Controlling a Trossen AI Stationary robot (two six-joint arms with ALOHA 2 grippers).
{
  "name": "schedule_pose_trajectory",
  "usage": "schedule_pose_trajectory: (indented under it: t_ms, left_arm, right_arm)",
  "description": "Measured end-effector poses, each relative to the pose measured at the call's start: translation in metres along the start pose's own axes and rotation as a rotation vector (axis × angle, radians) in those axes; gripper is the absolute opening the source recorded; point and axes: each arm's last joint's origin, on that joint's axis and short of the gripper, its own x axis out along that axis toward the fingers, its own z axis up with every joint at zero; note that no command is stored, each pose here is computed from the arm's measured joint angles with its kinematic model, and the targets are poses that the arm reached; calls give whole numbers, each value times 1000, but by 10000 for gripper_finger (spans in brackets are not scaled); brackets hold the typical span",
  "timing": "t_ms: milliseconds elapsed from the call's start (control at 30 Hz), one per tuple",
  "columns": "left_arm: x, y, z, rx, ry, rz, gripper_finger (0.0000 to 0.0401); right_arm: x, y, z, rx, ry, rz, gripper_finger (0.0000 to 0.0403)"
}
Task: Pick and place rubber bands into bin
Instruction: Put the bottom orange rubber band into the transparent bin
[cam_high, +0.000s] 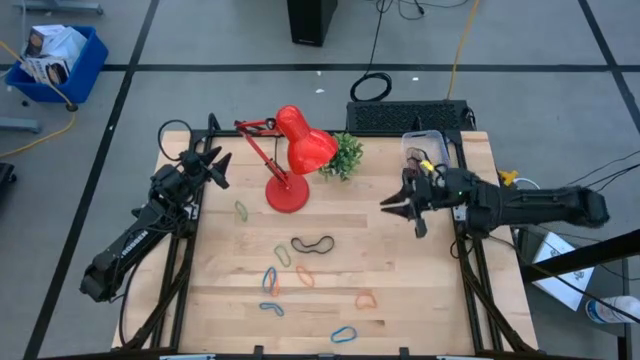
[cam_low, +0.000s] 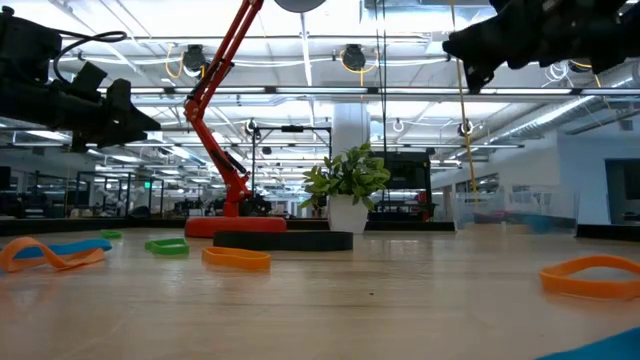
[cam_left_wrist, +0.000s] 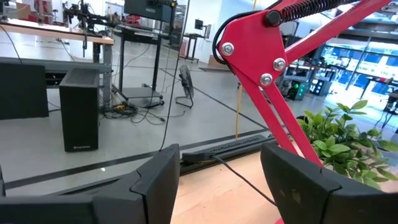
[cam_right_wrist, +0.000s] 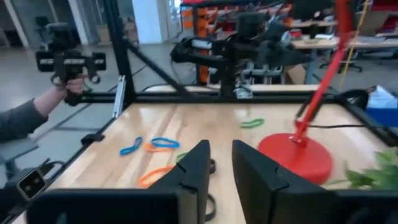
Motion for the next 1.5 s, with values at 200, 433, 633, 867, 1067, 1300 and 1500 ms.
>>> schedule_pose_trajectory:
  t_ms: [200, 433, 633, 867, 1067, 1300, 1500]
  left_arm:
    - [0, 0, 0, -17, 0, 0, 230]
    - [0, 0, 0, -17, 0, 0, 230]
    - [0, 0, 0, -12, 0, 0, 230]
    - [0, 0, 0, -10, 1, 0, 230]
    - [0, 0, 0, -16, 1, 0, 230]
    - [0, 0, 0, -17, 1, 0, 230]
    - [0, 0, 0, -17, 1, 0, 230]
  right_arm:
    - [30, 27, 12, -70, 102, 45, 44]
    - [69, 55, 19, -105, 298, 10, 27]
    - [89, 74, 10, -32, 370, 63, 15]
    - [91, 84, 3, 144, 417, 66, 6]
    - [89, 87, 4, 165, 413, 76, 14]
    - [89, 87, 4, 149, 413, 77, 28]
    - [89, 87, 4, 117, 411, 83, 44]
